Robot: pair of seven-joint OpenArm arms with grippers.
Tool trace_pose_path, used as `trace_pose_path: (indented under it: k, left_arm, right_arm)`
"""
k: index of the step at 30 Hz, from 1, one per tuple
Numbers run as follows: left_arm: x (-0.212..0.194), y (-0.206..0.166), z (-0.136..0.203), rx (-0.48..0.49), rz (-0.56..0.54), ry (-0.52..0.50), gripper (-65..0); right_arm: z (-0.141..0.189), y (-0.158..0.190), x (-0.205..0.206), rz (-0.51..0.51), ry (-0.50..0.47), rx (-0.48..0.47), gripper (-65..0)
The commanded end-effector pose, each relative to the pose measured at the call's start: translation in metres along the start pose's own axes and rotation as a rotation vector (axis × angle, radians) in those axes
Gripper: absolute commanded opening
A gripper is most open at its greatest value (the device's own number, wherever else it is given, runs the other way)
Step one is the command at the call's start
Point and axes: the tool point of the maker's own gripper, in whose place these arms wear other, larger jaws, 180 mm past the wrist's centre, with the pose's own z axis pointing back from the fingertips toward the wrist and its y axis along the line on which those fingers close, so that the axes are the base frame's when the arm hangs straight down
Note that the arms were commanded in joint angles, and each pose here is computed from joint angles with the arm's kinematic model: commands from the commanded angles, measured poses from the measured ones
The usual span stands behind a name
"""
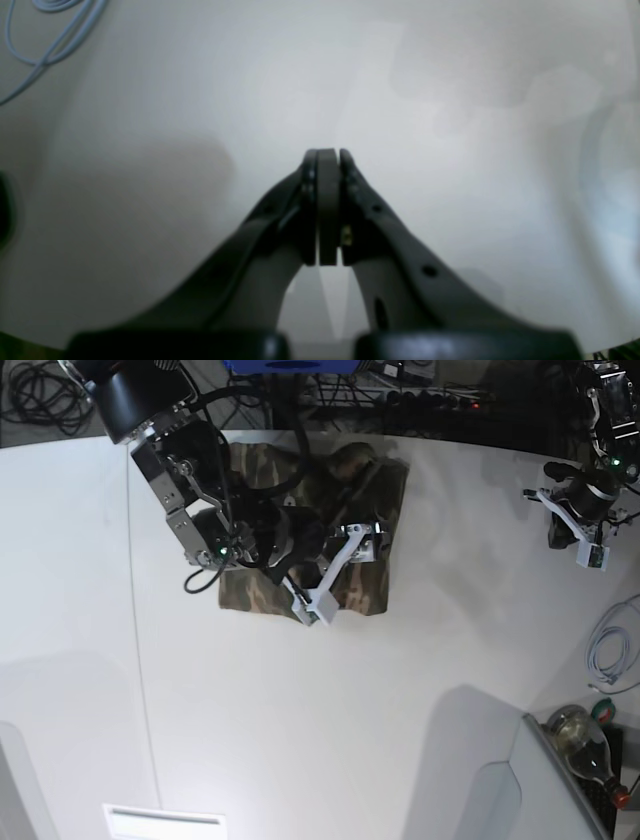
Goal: Layout the t-shirt on the table in an organized manner, then fold the t-shirt properly
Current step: 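Press the folded bundle flat with the right gripper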
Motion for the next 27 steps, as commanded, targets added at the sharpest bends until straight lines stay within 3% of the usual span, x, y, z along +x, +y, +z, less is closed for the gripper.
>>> trace_pose_path:
  k: [1, 10, 14, 17, 20, 24, 27]
  left_arm:
    - [0.015, 0.007, 0.002, 0.012, -0.012, -0.044, -65.0]
    - [0.006, 0.013, 0.0, 0.024, 0.005, -0.023, -65.0]
    - [-0.019, 0.033, 0.001, 0.045, 0.005, 0.05, -65.0]
    - [-0.039, 0.054, 0.005, 0.081, 0.036, 0.098, -65.0]
    - [-0.049, 0.055, 0.008, 0.031, 0.052, 0.092, -65.0]
    - [-0.058, 0.038, 0.015, -0.059, 0.05, 0.045, -65.0]
    - [-0.058, 0.036, 0.014, -0.065, 0.054, 0.043, -65.0]
  right_arm:
    - [0.001, 0.017, 0.011, 0.031, -0.022, 0.04, -21.8]
    - [-0.001, 0.053, 0.018, 0.2, -0.004, 0.073, -21.8]
    - [0.015, 0.075, 0.027, 0.258, -0.065, 0.115, -21.8]
    - [0.033, 0.055, 0.033, 0.219, -0.116, 0.076, -23.1]
    - [0.044, 0.022, 0.038, 0.112, -0.17, 0.0, -36.9]
    - [0.045, -0.004, 0.018, 0.071, -0.145, -0.051, -64.8]
    - [0.042, -0.016, -0.005, 0.049, -0.08, -0.072, -62.6]
